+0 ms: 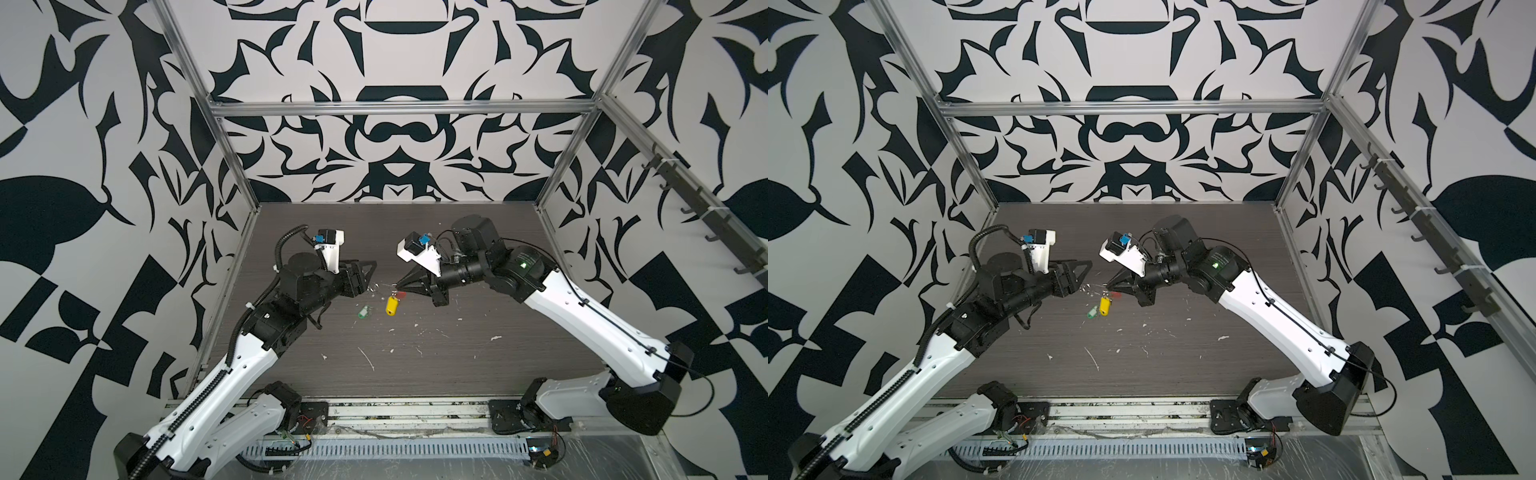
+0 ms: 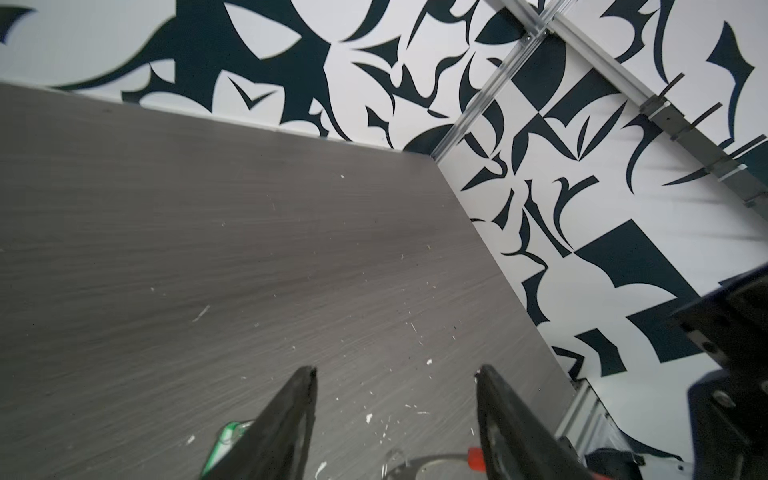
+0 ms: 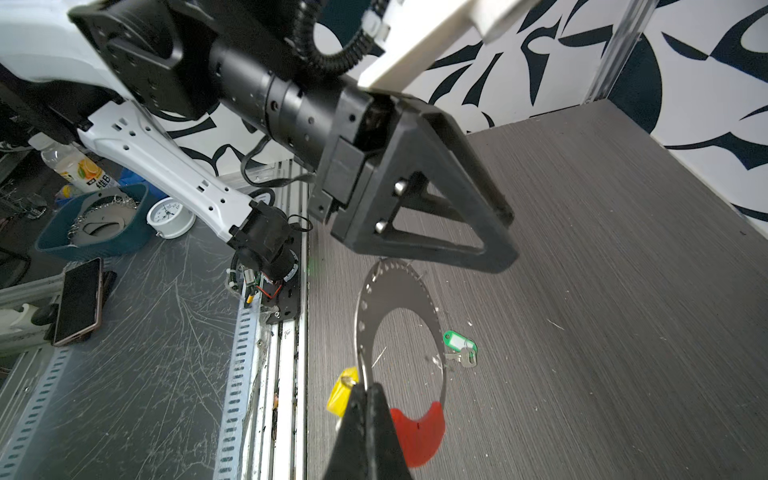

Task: Remove the keys from the keyring

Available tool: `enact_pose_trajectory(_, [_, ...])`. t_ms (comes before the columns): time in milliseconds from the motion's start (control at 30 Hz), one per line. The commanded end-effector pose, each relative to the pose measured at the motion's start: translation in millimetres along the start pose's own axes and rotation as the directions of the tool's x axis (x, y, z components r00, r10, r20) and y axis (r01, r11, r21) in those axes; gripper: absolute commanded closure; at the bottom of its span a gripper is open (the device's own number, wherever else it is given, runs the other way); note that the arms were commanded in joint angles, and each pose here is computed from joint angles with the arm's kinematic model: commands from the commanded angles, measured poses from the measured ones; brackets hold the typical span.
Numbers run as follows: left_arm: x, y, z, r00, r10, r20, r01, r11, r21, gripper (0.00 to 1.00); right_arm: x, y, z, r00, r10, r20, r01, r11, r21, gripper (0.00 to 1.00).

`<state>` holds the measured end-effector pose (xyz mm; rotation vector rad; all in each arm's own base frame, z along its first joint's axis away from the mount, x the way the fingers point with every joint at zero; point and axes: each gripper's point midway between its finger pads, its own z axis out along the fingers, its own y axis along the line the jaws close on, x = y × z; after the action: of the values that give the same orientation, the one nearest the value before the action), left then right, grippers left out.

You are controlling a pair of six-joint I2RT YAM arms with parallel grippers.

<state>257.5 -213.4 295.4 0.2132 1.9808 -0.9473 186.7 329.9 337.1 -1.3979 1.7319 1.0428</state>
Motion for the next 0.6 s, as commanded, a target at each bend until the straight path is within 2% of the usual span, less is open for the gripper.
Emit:
enact_pose_trajectory(0, [3, -27, -12, 0.999, 0.003, -0.034, 0.002, 0.992, 0.128, 0.37, -29, -2, -17, 0.995, -0.073, 0.063, 0.070, 0.996, 0.060, 1.00])
enact_pose_trajectory(100, [8, -42, -19, 0.998, 0.003, -0.060, 0.010, 0.978, 0.209, 0.38, -30, -12, -15, 0.997, -0.055, 0.054, 0.049, 0.993, 0.107, 1.00])
enact_pose_trajectory(233, [20, -50, -18, 0.992, -0.001, -0.123, 0.032, 0.968, 0.247, 0.40, -34, -19, -14, 0.998, -0.035, 0.060, 0.027, 0.991, 0.132, 1.00])
enact_pose_trajectory(367, [34, -53, -14, 0.985, 0.007, -0.170, 0.036, 0.968, 0.248, 0.42, -36, -23, -12, 0.998, -0.020, 0.054, 0.012, 0.990, 0.138, 1.00])
enact_pose_trajectory(567, [32, -51, -24, 0.987, 0.021, -0.158, 0.014, 0.976, 0.218, 0.41, -39, -18, -13, 0.999, -0.021, 0.039, 0.017, 0.994, 0.108, 1.00])
